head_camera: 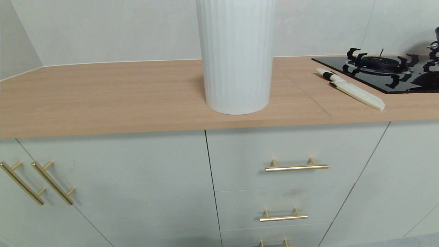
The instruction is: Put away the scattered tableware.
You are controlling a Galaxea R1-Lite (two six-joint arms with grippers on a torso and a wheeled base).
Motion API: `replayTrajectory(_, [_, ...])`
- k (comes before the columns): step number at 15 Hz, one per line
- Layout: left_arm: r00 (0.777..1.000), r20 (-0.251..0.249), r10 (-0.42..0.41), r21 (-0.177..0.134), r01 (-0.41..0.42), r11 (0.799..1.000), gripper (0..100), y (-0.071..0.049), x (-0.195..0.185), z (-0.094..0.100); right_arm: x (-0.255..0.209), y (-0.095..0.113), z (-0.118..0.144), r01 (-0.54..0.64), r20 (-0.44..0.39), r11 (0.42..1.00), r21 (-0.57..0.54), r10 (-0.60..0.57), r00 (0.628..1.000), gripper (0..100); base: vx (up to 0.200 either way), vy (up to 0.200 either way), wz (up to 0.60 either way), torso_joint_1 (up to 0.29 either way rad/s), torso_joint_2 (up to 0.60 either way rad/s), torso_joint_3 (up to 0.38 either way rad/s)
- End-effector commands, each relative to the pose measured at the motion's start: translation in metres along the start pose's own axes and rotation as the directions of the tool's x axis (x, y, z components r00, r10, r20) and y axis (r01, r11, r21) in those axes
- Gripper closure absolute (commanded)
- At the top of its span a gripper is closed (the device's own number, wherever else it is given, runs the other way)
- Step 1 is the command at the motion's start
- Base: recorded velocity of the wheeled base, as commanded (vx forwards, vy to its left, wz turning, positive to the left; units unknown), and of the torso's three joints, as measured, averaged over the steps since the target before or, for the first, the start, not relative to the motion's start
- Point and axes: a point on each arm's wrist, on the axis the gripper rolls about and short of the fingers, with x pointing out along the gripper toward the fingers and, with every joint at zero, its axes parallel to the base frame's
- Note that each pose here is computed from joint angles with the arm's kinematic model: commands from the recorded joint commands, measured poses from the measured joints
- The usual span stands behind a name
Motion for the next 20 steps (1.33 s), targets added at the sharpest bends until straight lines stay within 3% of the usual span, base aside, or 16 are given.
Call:
replayTrajectory(1, [1.0, 0.0, 0.001, 0.0, -0.001, 1.0, 0, 0.0, 0.0, 0.0, 0.0001, 0.0, 0.0001, 0.0, -0.001, 1.0, -0.001, 0.0, 1.0, 0, 0.0, 0.0, 0.0, 0.0, 0.0, 0.0])
replayTrajectory(6, [1.0, 0.0, 0.001, -0.002, -0.001, 1.0, 0, 0.0, 0.0, 0.0, 0.0002, 0.0, -0.0003, 0.0, -0.003, 1.0, -0.001, 0.0, 1.0, 0, 0.0, 0.0, 0.0, 0.0, 0.0, 0.0])
replayTrajectory(10, [1.0, 0.0, 0.003, -0.003, -0.003, 1.0, 0, 0.0, 0.0, 0.0, 0.0002, 0.0, -0.0003, 0.0, -0.003, 1.0, -0.001, 0.0, 1.0, 0, 0.2, 0.0, 0.0, -0.001, 0.0, 0.001])
replayTrajectory(20, [1.0, 0.0, 0.003, -0.003, -0.003, 1.0, 0, 0.0, 0.0, 0.0, 0.0001, 0.0, -0.0003, 0.0, -0.001, 1.0, -0.001, 0.0, 1.0, 0, 0.0, 0.0, 0.0, 0.0, 0.0, 0.0])
